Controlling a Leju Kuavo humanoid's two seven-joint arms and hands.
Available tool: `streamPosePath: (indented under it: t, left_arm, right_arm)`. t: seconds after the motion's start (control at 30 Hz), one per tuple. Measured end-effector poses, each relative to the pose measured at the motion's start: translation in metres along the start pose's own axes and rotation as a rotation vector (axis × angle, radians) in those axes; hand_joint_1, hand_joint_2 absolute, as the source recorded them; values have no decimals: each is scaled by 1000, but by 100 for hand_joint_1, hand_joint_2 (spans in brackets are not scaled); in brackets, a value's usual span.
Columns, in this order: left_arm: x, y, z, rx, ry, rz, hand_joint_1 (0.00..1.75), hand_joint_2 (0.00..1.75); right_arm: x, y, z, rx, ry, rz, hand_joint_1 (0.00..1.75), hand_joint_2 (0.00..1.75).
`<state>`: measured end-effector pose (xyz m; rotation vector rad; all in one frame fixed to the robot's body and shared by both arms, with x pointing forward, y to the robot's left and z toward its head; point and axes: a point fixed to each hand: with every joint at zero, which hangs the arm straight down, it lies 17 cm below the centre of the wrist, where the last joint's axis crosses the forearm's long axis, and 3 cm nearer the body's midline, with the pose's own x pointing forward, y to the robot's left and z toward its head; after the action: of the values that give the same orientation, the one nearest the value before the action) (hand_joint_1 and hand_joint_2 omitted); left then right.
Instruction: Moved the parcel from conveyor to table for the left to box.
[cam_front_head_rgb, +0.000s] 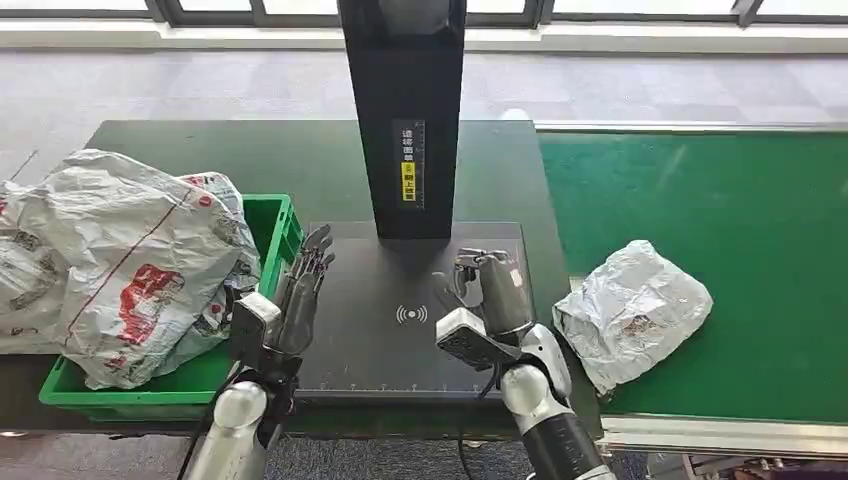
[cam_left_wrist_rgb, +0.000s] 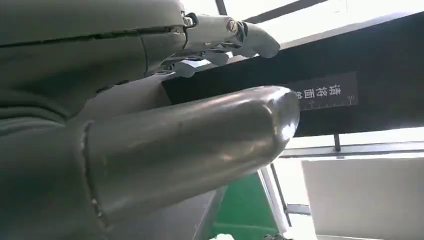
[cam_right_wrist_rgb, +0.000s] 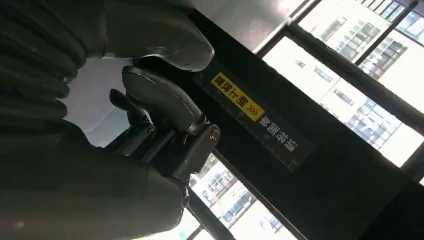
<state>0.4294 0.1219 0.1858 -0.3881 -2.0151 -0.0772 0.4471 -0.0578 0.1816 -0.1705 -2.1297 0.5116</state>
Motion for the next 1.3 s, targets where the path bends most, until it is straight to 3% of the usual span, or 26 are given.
streamPosePath:
  t: [0.07,0.1,0.13,0.27,0.5,0.83,1.13,1.3]
  left_arm:
    - [-1,0,0,0,3,1,0,0]
    - [-1,0,0,1,3,1,0,0]
    - [-1,0,0,1,3,0,0,0]
    - [-1,2,1,9,6,-1,0,0]
    - [-5,4,12,21,18,1,0,0]
    - [8,7,11,21,-3,-24,0,0]
    - [14,10,14,42,-30,26,0,0]
    - [-1,4,20,47,2,70,0,0]
  right_arm:
    - [-2,4,0,11,12,1,175,175]
    - [-5,5,0,14,32,13,38,175]
    - [-10,4,0,12,55,37,0,175]
    - [-41,-6,4,-11,182,135,0,175]
    - [-105,-82,50,-99,335,352,0,175]
    - [-132,-172,83,-222,468,585,0,175]
    - [-158,-181,121,-223,574,641,0,175]
    - [-212,-140,178,-31,790,609,0,175]
